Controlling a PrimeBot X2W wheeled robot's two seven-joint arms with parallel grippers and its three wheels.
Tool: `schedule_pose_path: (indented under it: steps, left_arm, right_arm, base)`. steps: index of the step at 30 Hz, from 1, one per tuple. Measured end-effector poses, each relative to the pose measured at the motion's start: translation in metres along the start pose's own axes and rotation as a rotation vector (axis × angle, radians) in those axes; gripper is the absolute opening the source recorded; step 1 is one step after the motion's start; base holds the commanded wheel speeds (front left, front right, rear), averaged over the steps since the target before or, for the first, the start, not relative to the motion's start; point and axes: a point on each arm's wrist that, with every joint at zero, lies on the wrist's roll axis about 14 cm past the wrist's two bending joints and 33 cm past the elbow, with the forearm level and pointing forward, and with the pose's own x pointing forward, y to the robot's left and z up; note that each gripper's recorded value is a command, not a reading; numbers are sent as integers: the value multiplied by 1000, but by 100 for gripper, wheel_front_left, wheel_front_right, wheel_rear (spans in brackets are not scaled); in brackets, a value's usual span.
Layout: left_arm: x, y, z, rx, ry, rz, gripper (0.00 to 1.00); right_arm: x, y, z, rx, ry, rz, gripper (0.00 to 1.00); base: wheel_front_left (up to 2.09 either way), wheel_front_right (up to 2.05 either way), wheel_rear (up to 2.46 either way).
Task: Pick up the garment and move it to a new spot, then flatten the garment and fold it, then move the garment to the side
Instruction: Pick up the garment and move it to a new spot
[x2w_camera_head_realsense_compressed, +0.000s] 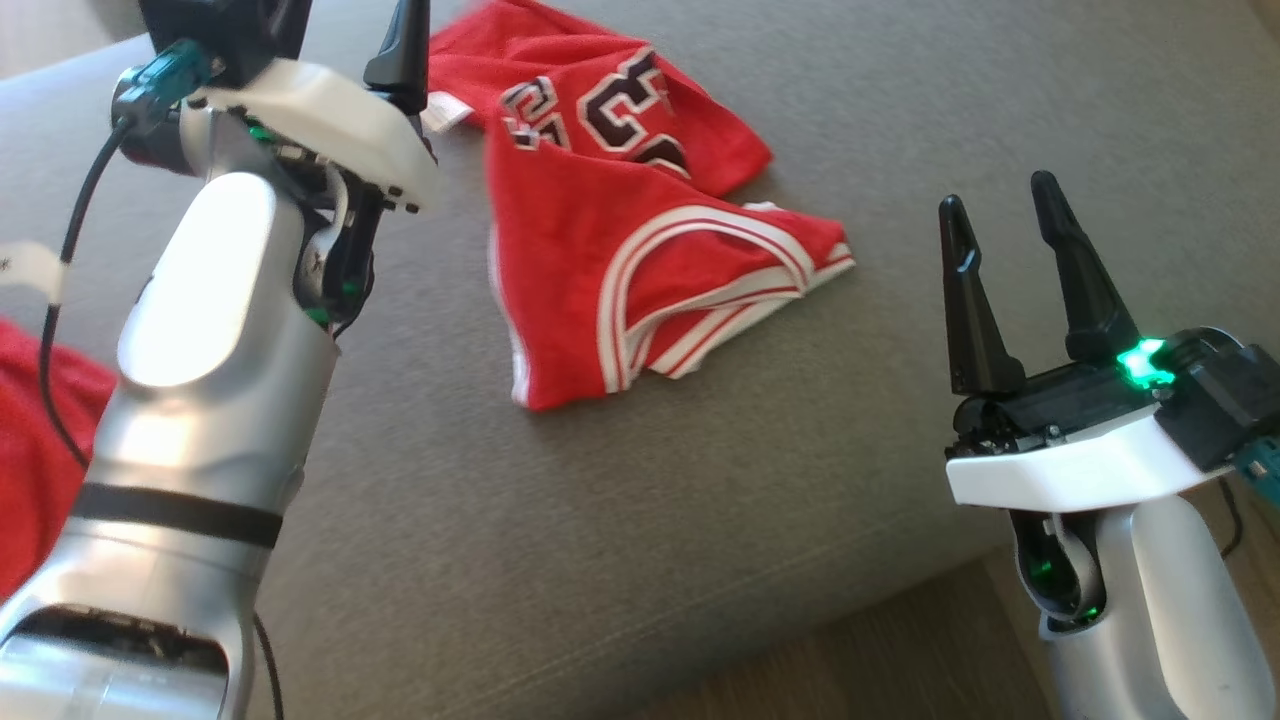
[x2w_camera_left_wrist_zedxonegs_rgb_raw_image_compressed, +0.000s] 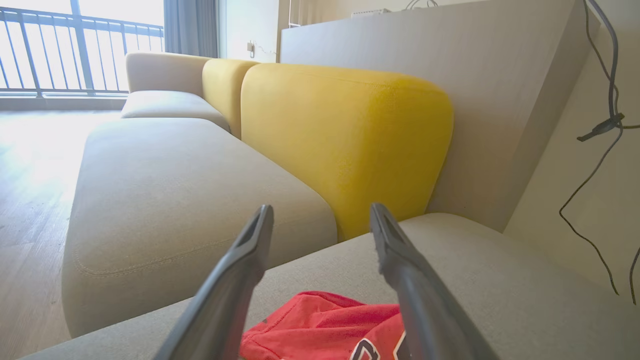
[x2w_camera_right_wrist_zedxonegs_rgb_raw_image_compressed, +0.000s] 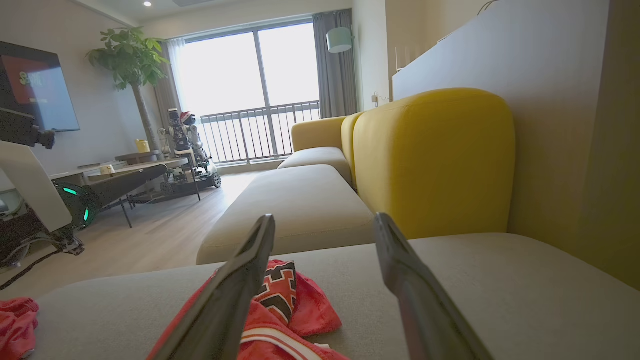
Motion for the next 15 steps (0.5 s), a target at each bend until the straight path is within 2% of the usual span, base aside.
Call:
schedule_pose_path:
  steps: [6, 12, 15]
  left_arm:
    - [-39, 25, 15, -45, -65, 72, 100]
    - [-116, 55, 6, -72, -71, 230, 100]
    - [-158, 54, -1, -102, -69, 287, 100]
  right_arm:
    - [7, 17, -2, -6, -5, 50, 100]
    - [12, 39, -7, -16, -1, 113, 100]
    - [5, 55, -25, -36, 52, 161, 100]
  base:
    - [0, 0, 0]
    - [0, 0, 0]
    - [0, 0, 0]
